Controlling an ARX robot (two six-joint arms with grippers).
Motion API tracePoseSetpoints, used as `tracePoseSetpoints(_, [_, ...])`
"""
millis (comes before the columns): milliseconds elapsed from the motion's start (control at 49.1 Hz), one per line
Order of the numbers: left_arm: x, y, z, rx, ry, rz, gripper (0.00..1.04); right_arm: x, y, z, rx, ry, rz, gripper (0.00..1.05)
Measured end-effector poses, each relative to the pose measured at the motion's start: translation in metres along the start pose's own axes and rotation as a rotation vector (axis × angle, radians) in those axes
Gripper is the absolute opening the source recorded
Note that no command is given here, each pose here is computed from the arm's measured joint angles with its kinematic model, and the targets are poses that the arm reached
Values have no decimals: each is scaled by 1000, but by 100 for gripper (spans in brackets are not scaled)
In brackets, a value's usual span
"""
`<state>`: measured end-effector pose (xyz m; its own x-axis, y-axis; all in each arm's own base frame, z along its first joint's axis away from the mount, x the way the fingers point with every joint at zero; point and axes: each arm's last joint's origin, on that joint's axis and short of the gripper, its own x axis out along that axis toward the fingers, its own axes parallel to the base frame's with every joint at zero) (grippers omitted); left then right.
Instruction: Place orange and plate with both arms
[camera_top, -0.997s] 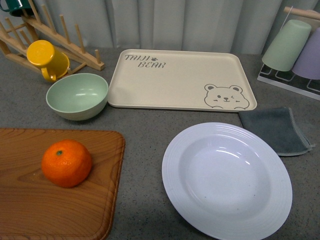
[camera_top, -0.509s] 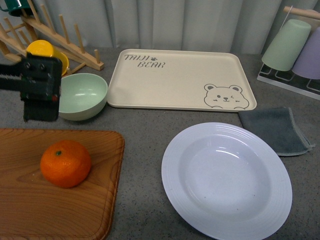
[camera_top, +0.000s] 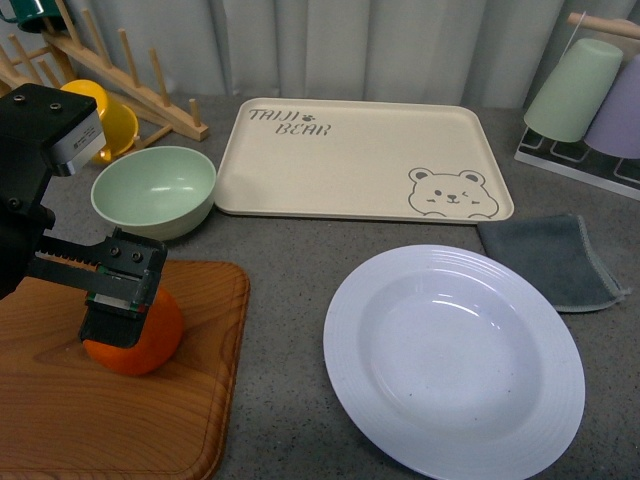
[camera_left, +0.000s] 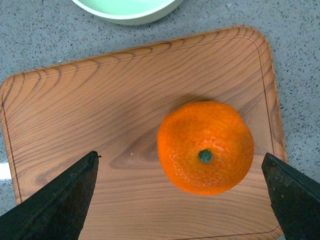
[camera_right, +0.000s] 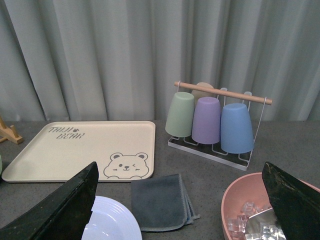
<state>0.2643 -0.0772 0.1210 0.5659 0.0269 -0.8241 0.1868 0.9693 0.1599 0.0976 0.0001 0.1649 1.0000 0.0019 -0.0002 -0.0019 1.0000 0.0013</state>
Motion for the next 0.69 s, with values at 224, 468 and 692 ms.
tracePoseSetpoints(224, [10,-6,0,-3,62,-39,98,0,0,0,0,0,0,96])
tracePoseSetpoints(468, [14,-8,3,-11,81,-55,98,0,0,0,0,0,0,96])
tracePoseSetpoints(692, [26,-10,0,-18,123,-70,98,0,0,0,0,0,0,96])
